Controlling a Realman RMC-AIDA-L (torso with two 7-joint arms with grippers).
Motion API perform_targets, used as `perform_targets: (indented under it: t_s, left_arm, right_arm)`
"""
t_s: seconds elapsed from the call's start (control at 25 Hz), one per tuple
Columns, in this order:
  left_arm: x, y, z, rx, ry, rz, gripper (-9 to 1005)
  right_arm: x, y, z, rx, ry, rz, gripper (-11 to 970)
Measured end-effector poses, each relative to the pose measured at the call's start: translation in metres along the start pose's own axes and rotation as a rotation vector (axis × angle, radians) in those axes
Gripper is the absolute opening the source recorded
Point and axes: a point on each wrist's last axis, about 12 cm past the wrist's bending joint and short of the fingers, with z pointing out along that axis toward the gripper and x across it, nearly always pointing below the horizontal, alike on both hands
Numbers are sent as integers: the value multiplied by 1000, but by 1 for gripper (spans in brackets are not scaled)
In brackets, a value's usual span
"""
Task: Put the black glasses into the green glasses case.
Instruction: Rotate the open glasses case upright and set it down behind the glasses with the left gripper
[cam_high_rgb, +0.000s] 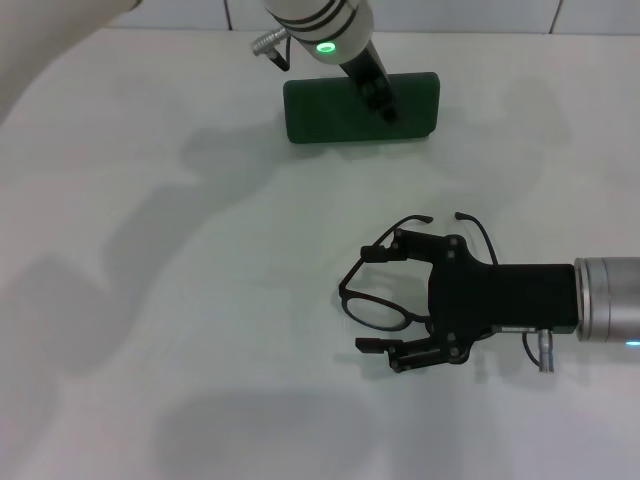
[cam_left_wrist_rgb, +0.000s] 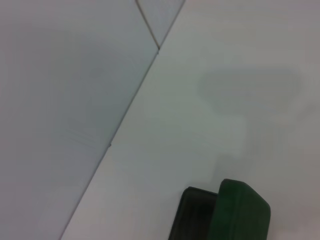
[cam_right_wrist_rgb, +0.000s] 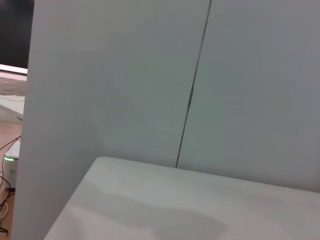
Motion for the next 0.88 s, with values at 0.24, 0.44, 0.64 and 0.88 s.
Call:
perform_targets:
  t_s: [0.24, 0.44, 0.64, 0.88]
  left_arm:
    - [-5, -5, 1, -4, 10, 46, 714]
    - [-6, -7, 3, -10, 7, 62, 715]
    - [-6, -10, 4, -8, 8, 72, 715]
    - [-7, -13, 3, 4, 18, 84, 715]
  right_arm:
    - [2, 2, -1, 4, 2, 5, 870]
    - [3, 3, -2, 7, 5, 7, 870]
    - [4, 1, -2, 21, 23, 7, 870]
    - [5, -2, -1, 30, 37, 1, 870]
